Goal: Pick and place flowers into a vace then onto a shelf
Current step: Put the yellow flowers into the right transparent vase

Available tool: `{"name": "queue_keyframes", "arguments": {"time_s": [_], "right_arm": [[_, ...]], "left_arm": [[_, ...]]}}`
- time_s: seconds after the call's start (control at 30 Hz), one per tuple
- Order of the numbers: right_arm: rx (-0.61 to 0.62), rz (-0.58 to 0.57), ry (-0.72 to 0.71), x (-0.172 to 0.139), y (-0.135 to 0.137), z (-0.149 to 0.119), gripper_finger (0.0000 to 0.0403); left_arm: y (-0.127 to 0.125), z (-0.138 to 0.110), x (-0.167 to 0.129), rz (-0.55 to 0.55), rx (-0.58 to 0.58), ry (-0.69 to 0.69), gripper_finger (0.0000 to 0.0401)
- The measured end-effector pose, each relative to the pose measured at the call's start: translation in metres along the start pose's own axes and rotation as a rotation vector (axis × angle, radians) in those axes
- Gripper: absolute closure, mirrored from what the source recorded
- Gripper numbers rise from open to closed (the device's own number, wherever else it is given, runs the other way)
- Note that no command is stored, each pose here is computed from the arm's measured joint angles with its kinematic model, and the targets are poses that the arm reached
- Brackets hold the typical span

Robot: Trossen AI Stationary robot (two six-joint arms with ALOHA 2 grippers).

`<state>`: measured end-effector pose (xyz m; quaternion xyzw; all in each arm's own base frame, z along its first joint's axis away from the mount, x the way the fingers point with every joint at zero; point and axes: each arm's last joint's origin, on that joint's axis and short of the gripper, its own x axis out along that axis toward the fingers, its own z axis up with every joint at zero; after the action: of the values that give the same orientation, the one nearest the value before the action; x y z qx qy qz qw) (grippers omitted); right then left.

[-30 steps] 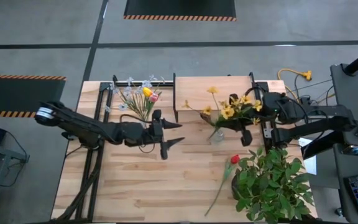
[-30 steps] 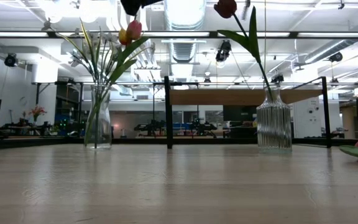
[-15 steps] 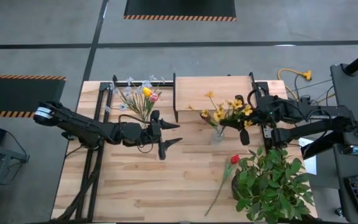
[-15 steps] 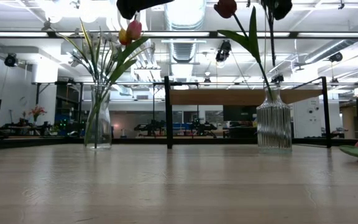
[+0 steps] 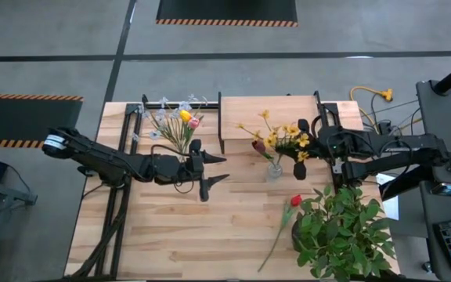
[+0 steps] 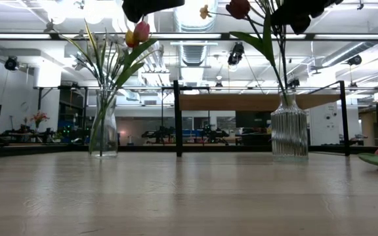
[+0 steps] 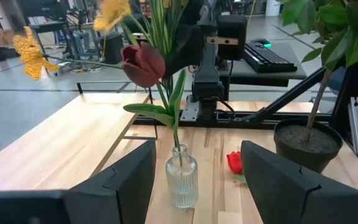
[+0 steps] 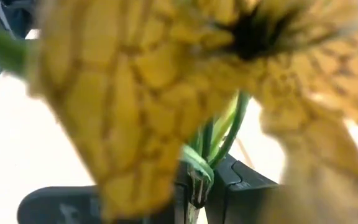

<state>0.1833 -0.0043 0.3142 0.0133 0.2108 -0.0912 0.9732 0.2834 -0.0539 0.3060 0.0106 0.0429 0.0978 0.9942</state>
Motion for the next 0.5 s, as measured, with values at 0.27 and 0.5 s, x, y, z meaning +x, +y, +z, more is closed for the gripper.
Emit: {"name": "queue_keyframes", "arguments": {"time_s": [0.27, 0.5], "right_arm": [[0.021, 0.004, -0.051, -0.011, -0.002, 0.003, 0.039], [0.053, 0.025, -0.027, -0.007, -0.001, -0.01, 0.039]], "left_arm": [[0.0, -0.001, 0.0, 0.0, -0.001, 0.002, 0.0183], [0.0, -0.001, 0.0, 0.0, -0.001, 0.003, 0.0183]]}}
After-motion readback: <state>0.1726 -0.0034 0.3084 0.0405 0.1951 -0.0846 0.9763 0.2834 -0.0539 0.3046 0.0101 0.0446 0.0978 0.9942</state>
